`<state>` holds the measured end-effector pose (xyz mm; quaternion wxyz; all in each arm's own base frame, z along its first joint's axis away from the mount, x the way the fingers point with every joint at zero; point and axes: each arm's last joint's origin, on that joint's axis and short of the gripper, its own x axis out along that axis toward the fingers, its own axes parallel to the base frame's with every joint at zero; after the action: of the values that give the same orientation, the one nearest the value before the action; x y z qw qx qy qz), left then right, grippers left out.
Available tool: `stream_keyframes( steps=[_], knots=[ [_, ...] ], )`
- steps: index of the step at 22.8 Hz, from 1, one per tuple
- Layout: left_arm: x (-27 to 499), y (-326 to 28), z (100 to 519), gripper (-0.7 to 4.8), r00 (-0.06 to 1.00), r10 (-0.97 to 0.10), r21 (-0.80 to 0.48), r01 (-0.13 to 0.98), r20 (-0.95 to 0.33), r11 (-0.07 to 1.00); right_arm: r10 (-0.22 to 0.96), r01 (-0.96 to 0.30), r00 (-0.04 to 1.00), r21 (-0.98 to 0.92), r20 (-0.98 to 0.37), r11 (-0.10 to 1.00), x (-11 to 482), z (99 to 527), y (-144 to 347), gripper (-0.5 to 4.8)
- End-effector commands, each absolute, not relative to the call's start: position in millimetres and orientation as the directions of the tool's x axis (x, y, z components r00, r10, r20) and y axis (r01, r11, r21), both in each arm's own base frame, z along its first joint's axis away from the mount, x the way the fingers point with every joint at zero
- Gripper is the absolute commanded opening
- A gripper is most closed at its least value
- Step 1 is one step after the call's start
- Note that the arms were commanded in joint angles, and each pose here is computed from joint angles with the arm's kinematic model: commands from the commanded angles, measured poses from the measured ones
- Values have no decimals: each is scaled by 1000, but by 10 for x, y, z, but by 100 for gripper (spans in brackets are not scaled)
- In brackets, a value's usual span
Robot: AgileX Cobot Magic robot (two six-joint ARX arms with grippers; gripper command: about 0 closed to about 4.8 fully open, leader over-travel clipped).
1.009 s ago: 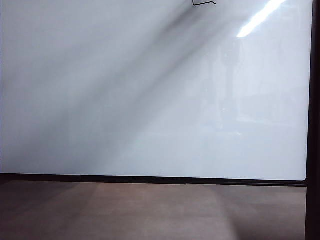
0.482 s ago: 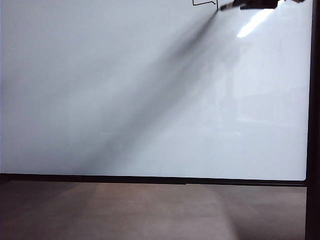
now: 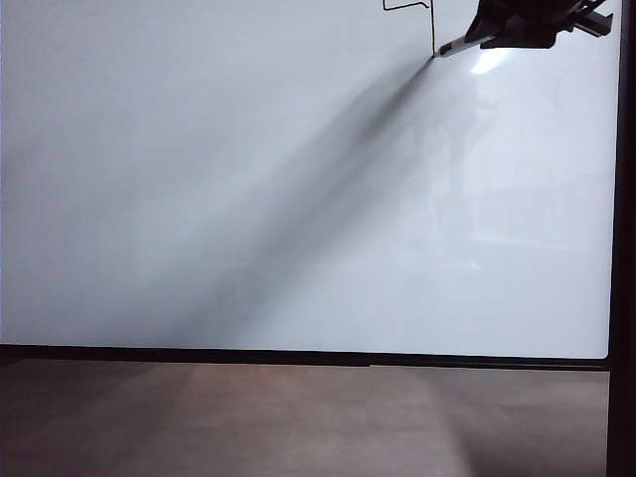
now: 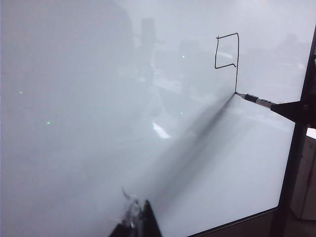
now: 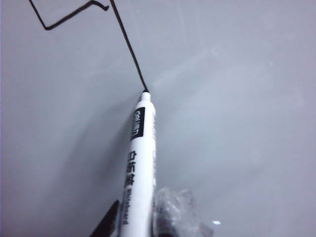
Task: Reach to the right to find the marker pen, pick it up, and write the number 9 on the whiteboard.
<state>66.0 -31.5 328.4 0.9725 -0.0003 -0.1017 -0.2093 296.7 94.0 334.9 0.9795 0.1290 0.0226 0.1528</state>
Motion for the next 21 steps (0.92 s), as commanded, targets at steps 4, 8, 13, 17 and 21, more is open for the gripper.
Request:
stream_keyframes(
  steps=[4,8,13,17,21],
  knots=[
    [657,-313,3301,-5,889,-406,38,407,210,912,355,-358,933,281,62,890,2978,3350,1162,-6],
    [656,-312,3301,-5,889,-406,38,407,211,912,376,-374,925,293,51,880,3001,3290,1248,-6],
    [656,-312,3301,-5,889,-406,38,407,211,912,376,-378,924,301,67,876,3008,3282,1297,-6],
    [656,-312,3301,-5,889,-406,38,407,211,912,375,-380,924,303,76,874,3045,3316,1313,-6],
    [657,-313,3299,-5,890,-406,39,407,208,912,369,-370,927,303,63,878,3066,3286,1319,-6]
  ],
)
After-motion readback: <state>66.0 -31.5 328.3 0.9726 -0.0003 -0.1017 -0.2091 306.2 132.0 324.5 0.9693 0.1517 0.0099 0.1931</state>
